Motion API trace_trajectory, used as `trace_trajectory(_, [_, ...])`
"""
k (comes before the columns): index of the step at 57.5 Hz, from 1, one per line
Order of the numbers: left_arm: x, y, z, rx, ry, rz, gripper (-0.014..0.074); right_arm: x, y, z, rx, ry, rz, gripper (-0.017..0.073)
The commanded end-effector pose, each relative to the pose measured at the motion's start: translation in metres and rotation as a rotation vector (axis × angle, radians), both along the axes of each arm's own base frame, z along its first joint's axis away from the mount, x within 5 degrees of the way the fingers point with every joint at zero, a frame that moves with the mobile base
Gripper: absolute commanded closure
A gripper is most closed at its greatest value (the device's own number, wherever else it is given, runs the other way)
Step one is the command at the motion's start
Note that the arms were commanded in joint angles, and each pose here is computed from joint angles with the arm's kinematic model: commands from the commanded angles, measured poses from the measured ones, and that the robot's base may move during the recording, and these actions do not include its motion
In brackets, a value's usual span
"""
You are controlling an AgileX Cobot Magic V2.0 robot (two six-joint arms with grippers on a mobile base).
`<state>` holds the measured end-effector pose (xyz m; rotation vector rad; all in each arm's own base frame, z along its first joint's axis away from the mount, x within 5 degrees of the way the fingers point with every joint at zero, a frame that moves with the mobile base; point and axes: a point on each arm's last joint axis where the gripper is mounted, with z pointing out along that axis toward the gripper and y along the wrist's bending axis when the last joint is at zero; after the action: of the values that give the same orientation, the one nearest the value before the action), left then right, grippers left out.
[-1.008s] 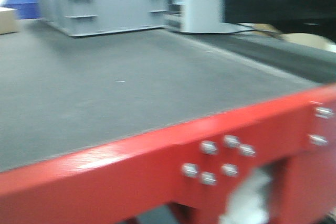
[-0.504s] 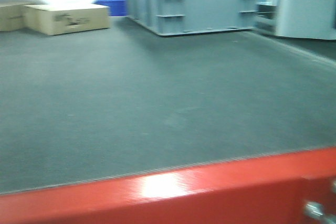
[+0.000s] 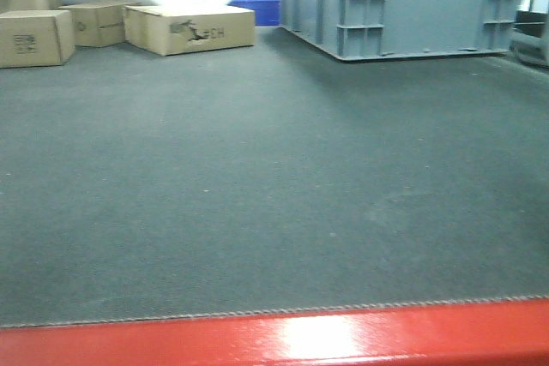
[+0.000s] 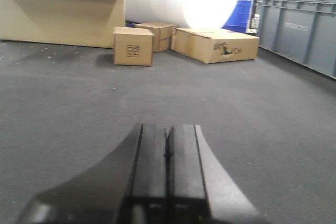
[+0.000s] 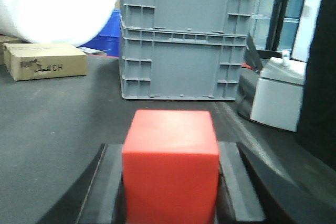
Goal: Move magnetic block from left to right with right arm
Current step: 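Drive up to the mat near the grey crates and stop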
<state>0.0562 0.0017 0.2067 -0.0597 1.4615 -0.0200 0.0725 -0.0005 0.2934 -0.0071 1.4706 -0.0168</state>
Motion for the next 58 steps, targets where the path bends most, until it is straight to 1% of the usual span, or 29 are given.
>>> trace_trajectory(1, [-0.0015,0.0004,0.0056,-0.003,-0.087,0.001,0.072,-0.002,0.0009,0.0166,-0.01,-0.107,0.008,0.0331])
trace_trajectory(58, [-0.0015,0.0004,0.0056,-0.003,-0.087,0.001,0.072,-0.002,0.0009,0.0166,-0.01,-0.107,0.008,0.0331])
